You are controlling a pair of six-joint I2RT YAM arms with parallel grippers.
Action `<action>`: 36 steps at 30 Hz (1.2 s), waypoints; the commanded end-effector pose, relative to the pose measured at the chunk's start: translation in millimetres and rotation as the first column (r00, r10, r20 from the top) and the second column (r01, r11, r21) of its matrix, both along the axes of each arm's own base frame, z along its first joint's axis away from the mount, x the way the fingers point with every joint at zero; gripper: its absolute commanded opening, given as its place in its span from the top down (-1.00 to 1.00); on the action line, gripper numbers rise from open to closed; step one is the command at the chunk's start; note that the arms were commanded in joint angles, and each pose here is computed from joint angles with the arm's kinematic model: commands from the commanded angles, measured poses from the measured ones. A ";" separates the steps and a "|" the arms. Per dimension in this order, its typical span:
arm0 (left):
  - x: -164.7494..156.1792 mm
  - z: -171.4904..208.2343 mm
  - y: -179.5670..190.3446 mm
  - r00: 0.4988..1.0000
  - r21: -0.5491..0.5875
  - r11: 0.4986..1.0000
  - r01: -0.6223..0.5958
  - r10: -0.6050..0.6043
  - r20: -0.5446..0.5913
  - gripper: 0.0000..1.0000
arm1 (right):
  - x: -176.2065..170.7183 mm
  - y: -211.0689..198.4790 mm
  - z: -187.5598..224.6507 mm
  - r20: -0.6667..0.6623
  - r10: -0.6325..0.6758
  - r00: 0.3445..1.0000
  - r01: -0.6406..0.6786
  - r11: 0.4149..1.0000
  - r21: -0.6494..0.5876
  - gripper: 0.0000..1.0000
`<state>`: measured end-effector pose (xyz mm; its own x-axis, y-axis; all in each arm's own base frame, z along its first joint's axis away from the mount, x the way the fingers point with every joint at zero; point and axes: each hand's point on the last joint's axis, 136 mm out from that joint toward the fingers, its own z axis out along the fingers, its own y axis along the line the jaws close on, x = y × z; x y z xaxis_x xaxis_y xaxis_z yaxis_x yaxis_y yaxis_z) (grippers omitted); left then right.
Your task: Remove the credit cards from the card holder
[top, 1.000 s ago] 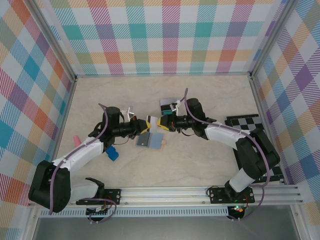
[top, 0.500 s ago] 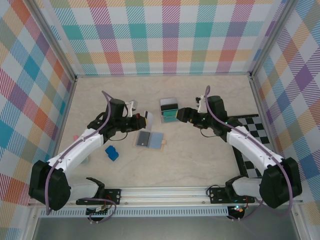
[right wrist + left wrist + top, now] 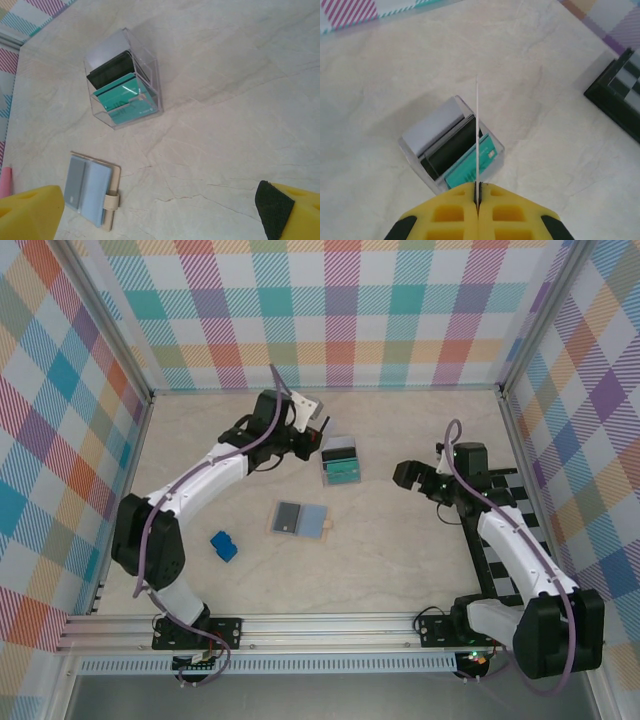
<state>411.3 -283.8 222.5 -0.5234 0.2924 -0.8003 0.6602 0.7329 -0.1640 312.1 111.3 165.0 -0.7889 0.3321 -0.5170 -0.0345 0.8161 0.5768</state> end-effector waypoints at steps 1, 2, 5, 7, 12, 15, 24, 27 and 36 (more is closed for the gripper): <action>10.4 6.1 -20.2 0.972 0.115 0.977 0.180 -0.194 0.132 1.00 | -9.1 -0.6 1.7 0.014 0.037 0.999 -0.037 0.999 0.009 -1.00; 13.1 1.0 -21.8 0.967 0.153 0.967 0.206 -0.225 0.120 1.00 | -9.9 -1.5 2.1 0.018 0.036 0.999 -0.037 0.999 0.012 -1.00; 26.6 -6.9 -28.4 0.937 0.254 0.927 0.275 -0.317 0.144 1.00 | -13.1 -2.4 2.2 0.031 0.036 0.999 -0.036 0.999 0.019 -1.00; 34.4 -15.3 -32.6 0.909 0.312 0.898 0.311 -0.377 0.180 1.00 | -15.0 -2.4 2.8 0.040 0.038 0.998 -0.038 0.999 0.022 -1.00; 41.7 -33.5 -41.5 0.858 0.358 0.832 0.423 -0.495 0.136 1.00 | -18.8 -3.3 2.1 0.032 0.034 0.999 -0.034 0.999 0.026 -1.00; 50.3 -34.4 -43.0 0.856 0.329 0.826 0.458 -0.509 0.086 1.00 | -19.7 -1.1 1.8 0.025 0.033 0.999 -0.034 0.998 0.048 -1.00; 53.9 -67.8 -33.3 0.833 0.414 0.754 0.510 -0.552 -0.021 1.00 | -25.2 2.2 3.9 0.021 0.045 0.999 -0.046 0.996 0.072 -1.00; 57.1 -80.7 -24.5 0.830 0.477 0.718 0.507 -0.556 -0.047 1.00 | -26.4 1.9 5.9 0.022 0.042 0.999 -0.043 0.996 0.074 -1.00; 70.8 -94.3 -23.8 0.840 0.515 0.711 0.478 -0.541 -0.032 1.00 | -29.0 3.4 7.4 0.019 0.039 0.999 -0.040 0.995 0.095 -1.00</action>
<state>471.5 -309.8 121.5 -0.1186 0.8481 -0.5163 0.9549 0.2400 0.1750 288.1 112.2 173.1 -0.7847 0.3438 -0.5157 -0.0764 0.7721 0.6309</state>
